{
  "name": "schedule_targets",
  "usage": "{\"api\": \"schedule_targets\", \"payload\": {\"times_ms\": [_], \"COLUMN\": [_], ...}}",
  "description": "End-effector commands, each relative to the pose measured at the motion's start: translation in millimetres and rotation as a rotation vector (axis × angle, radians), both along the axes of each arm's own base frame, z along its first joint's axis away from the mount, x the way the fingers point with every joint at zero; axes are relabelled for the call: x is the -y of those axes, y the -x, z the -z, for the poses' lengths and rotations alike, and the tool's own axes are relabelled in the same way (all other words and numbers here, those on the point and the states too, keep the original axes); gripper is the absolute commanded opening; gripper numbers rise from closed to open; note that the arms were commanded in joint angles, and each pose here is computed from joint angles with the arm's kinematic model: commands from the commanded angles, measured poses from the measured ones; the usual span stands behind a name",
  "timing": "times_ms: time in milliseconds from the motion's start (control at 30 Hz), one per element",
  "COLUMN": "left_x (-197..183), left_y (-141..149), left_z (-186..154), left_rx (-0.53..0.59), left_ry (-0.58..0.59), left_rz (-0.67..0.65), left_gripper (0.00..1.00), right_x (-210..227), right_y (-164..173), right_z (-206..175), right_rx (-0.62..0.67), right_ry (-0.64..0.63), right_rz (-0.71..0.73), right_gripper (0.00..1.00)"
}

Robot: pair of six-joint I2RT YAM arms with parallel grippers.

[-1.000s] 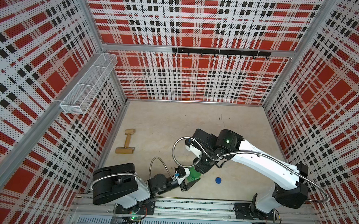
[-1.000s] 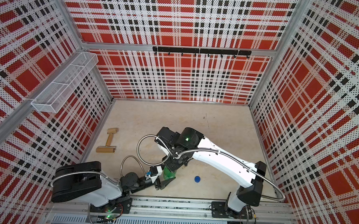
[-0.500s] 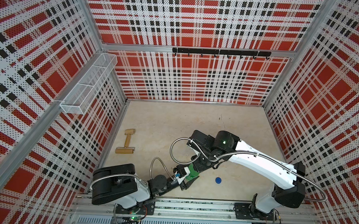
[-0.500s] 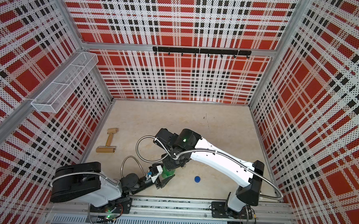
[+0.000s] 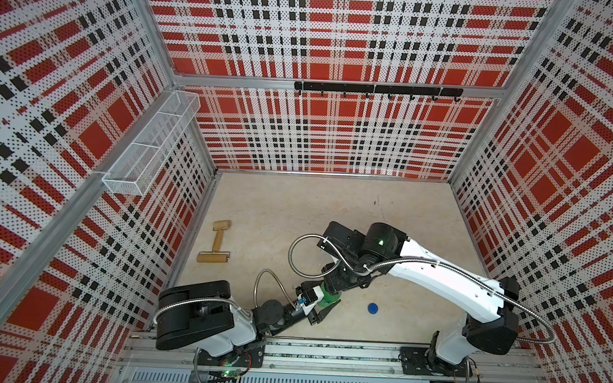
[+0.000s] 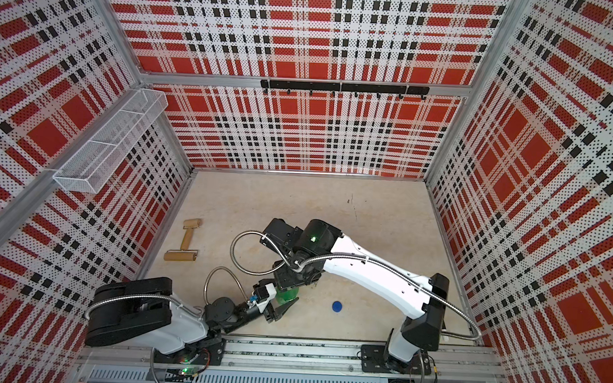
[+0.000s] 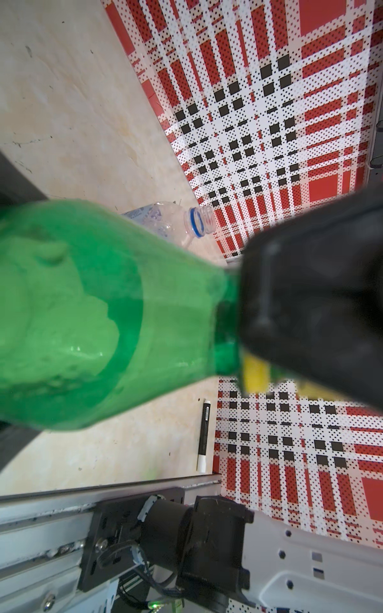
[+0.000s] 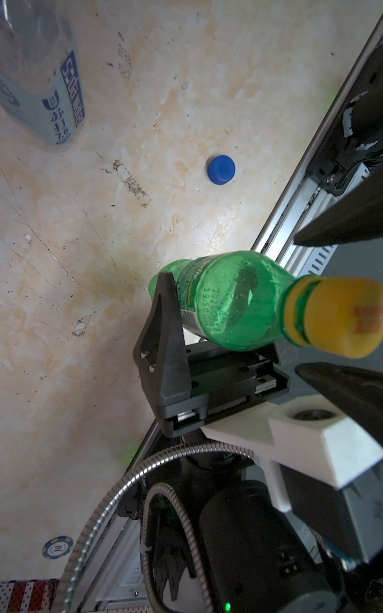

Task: Screw on the bottle caps
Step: Screw the bottle cap onto the plastic bottle.

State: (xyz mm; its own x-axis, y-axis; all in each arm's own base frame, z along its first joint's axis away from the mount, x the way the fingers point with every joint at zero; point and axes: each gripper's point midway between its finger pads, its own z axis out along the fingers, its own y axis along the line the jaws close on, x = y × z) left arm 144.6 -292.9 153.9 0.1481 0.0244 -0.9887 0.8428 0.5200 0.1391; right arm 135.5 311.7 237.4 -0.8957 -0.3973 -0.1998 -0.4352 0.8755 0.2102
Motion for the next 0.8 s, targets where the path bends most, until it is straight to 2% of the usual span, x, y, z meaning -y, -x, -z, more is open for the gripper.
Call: {"api": "schedule_targets", "payload": {"times_ms": [0, 100, 233, 433, 467, 567, 633, 767], "left_x": [1, 0, -1, 7, 8, 13, 15, 17], "left_y": [0, 3, 10, 31, 34, 42, 46, 49], "left_z": [-16, -14, -14, -8, -6, -1, 1, 4], "left_rx": [0.043, 0.047, 0.018, -0.048, -0.061, -0.09, -0.101, -0.106], "left_ry": [0.043, 0.035, 0.054, 0.061, 0.058, 0.047, 0.04, 0.03], "left_rz": [-0.003, 0.024, 0.098, 0.27, 0.299, 0.362, 0.391, 0.414], "left_gripper": [0.67, 0.67, 0.68, 0.68, 0.68, 0.68, 0.69, 0.69], "right_x": [4, 16, 25, 36, 36, 34, 30, 21], "right_y": [0, -1, 10, 18, 23, 20, 13, 18], "right_z": [-34, -50, -68, -60, -59, -65, -74, -64], "right_rx": [0.08, 0.163, 0.238, 0.347, 0.363, 0.466, 0.526, 0.506], "right_ry": [-0.053, -0.03, -0.088, -0.057, -0.069, -0.051, -0.043, -0.03], "right_rz": [-0.049, -0.137, -0.33, -0.623, -0.709, -0.877, -0.908, -1.006], "right_gripper": [0.66, 0.7, 0.75, 0.74, 0.74, 0.73, 0.72, 0.69]}}
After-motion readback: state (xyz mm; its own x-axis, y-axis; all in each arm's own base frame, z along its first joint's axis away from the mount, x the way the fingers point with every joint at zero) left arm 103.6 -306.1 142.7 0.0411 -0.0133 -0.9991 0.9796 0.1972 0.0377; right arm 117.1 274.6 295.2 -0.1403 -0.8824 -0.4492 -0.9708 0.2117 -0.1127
